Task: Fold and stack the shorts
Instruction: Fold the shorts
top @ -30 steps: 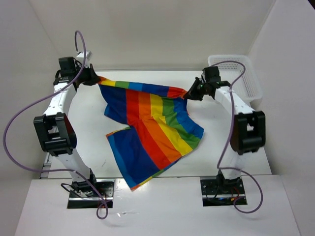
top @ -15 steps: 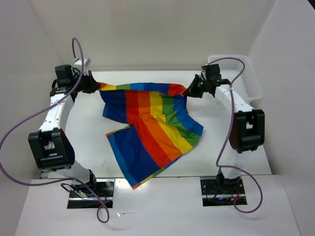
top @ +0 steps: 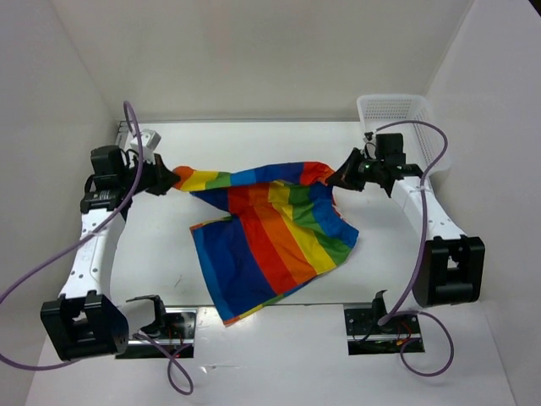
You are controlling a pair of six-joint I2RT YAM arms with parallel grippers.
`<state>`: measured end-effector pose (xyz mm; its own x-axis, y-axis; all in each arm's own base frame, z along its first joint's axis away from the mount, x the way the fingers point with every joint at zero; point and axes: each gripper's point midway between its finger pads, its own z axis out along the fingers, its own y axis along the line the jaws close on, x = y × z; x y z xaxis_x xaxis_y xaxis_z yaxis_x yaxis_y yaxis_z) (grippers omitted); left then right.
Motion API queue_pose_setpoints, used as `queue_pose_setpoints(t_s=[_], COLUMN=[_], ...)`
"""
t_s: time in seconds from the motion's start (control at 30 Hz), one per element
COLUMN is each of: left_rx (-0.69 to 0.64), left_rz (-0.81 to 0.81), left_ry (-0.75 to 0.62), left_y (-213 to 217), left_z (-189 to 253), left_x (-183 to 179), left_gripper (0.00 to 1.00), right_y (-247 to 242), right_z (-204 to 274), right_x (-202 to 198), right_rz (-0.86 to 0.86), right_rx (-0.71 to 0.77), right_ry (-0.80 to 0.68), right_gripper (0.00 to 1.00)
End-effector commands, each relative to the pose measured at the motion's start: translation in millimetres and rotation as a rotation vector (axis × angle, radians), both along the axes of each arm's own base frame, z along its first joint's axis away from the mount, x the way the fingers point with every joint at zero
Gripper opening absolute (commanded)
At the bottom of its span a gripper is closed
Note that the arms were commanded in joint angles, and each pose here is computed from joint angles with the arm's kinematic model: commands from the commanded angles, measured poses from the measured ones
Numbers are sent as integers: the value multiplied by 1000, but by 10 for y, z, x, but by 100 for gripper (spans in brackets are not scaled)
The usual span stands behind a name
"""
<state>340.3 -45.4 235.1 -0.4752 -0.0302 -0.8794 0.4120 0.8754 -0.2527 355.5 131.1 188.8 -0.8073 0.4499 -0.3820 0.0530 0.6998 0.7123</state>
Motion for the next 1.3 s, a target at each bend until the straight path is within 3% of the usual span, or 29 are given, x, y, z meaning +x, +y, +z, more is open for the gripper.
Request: queue_pose_setpoints(t_s=[0.0,0.2,0.3,0.4,0.57,0.8,1.27], left_rx=[1,-7,-5,-5,-26,-43,-35], left_rz=[-13,-46,-64,-64,-94,-115,-111], left_ry=[-21,-42,-79,-78,-58,-39,-63], left_y=[-4,19,-17,-22,-106,-192,-125], left_z=[6,222,415,433,345,337,469], left_x=[68,674,759,731,497,162,534], left_gripper=[0,0,0,0,0,0,0], right_y=[121,164,175,188,175,146,316], right_z=[57,25,-113,-171,-126,-358,-703], right_x=[24,422,577,574,300,-48,794], right_rz=[49,38,32,33,29,11,45], right_rx=[67,94,98,109,115,113,170], right_ry=[-27,-32,-1,10,2,52,50], right_gripper=[0,8,12,30,39,74,74])
